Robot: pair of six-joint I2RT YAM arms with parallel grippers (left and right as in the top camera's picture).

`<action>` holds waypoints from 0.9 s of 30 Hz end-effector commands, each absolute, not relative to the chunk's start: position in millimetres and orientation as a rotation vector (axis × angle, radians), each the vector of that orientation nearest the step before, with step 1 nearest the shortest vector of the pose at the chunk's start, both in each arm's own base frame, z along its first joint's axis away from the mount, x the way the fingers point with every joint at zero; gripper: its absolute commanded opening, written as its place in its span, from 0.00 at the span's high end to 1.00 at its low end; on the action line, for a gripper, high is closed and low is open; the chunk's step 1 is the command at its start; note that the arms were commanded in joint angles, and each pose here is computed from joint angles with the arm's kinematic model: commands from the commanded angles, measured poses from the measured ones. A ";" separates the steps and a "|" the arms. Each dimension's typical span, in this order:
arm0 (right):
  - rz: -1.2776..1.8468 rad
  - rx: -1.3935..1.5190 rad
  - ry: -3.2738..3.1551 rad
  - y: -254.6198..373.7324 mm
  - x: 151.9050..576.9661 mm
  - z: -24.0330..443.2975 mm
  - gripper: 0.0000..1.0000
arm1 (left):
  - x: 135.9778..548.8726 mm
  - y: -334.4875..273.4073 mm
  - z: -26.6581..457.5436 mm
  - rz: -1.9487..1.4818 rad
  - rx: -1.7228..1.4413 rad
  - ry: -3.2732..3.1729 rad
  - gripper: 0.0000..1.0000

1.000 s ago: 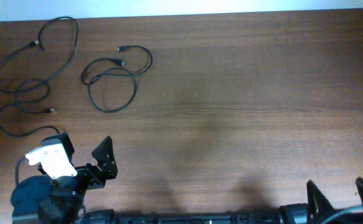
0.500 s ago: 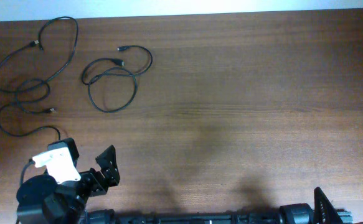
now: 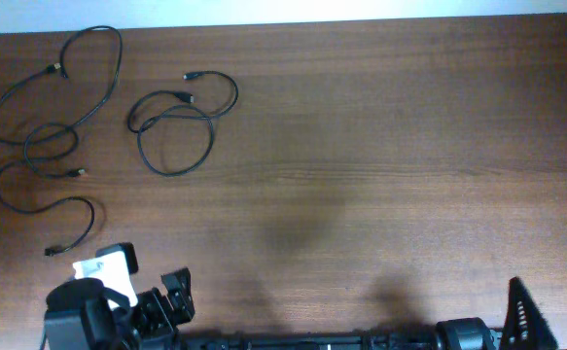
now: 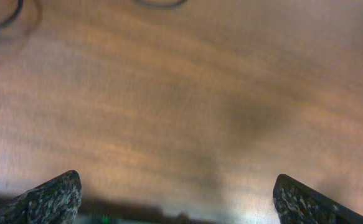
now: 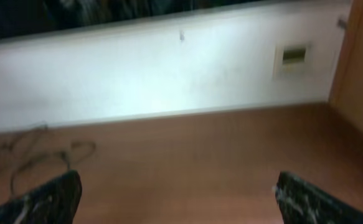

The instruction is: Untangle cables

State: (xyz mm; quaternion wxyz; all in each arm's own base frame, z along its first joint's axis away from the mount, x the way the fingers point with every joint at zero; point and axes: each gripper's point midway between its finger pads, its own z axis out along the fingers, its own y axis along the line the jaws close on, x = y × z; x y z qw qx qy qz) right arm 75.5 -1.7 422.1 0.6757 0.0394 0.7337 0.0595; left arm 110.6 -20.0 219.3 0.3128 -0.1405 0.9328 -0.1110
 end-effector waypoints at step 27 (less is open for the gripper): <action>0.076 0.142 1.547 -7.9 215.1 259.0 0.01 | 92.6 -23.3 208.9 -0.296 -0.358 2.536 0.01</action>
